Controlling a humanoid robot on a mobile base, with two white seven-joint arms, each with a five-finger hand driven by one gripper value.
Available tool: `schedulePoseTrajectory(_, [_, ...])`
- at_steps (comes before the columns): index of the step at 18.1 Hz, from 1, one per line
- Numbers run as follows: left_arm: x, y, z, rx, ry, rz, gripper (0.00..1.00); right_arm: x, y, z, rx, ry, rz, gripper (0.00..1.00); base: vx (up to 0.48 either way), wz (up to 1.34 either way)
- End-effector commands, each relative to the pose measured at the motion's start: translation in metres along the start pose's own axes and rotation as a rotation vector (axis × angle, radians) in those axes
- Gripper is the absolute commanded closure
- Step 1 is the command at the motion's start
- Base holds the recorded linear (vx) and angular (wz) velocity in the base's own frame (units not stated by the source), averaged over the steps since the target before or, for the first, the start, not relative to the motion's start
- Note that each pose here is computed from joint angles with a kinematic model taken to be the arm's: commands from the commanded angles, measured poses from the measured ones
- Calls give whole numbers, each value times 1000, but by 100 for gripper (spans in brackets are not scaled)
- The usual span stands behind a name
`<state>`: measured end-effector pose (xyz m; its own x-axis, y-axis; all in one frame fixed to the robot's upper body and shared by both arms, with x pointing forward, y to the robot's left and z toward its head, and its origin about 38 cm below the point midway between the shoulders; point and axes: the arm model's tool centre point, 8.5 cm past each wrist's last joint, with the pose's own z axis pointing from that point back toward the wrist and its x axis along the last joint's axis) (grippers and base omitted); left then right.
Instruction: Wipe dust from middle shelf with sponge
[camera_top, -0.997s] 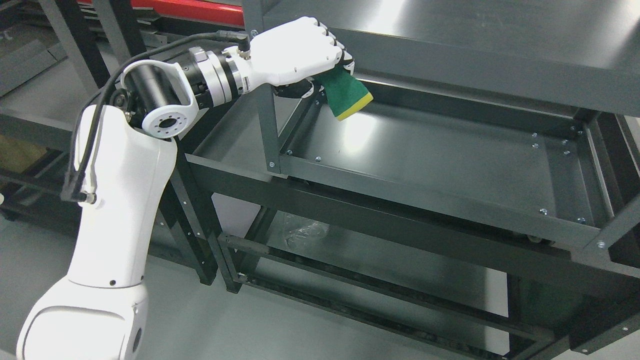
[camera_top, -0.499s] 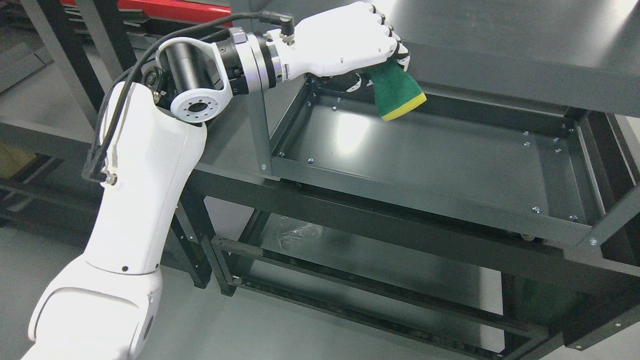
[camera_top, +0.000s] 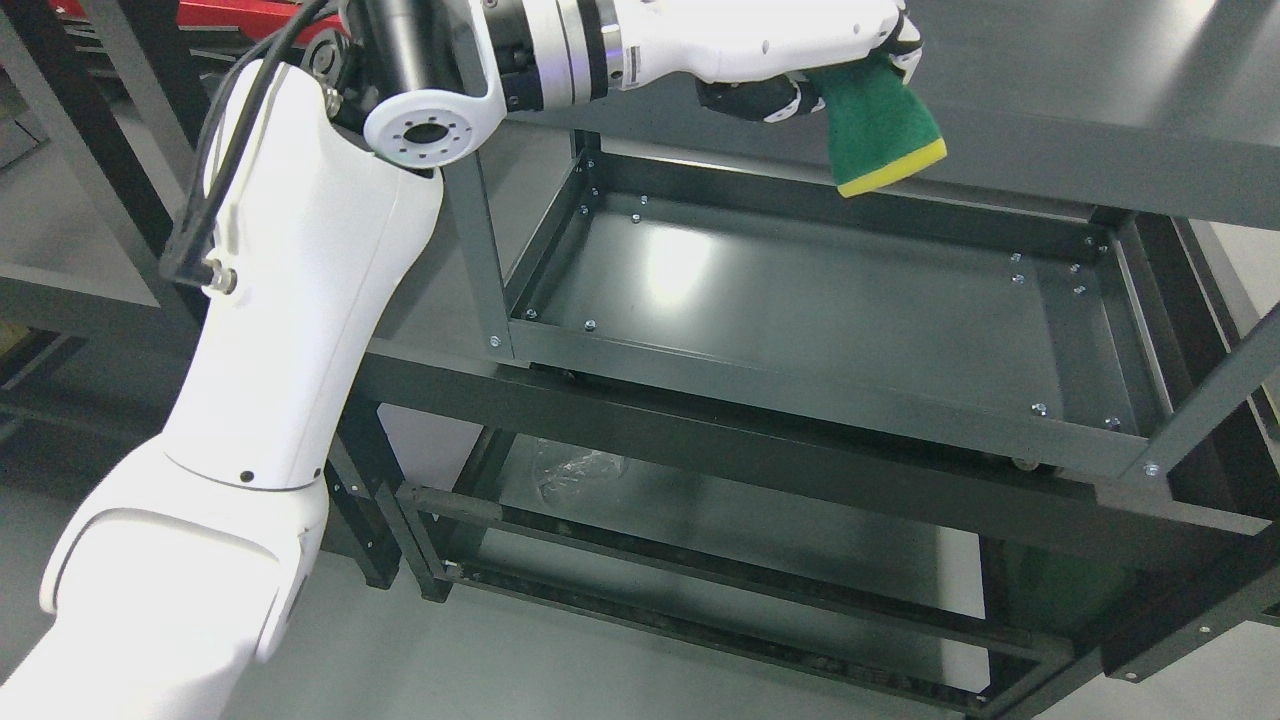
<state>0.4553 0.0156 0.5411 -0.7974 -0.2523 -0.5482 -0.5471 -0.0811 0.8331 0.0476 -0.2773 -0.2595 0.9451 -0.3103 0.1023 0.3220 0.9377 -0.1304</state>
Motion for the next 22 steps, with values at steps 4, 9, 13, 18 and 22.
schedulePoseTrajectory(4, [-9,-36,-11,-151,9,27,88,2,-10,-1,-14,50,3,0,6,-35])
schedulePoseTrajectory(9, [-4,-50,-17,-176,-9,38,87,2,-10,-1,-14,50,3,0,0,0])
schedulePoseTrajectory(13, [-7,-34,-9,-135,4,23,87,2,-10,-1,-14,50,3,0,0,0])
schedulePoseTrajectory(18, [-41,-16,61,-132,136,20,86,2,-10,-1,-14,50,3,0,7,-51])
schedulePoseTrajectory(22, [-51,-18,98,-134,185,69,85,2,-10,-1,-14,50,3,0,9,-81])
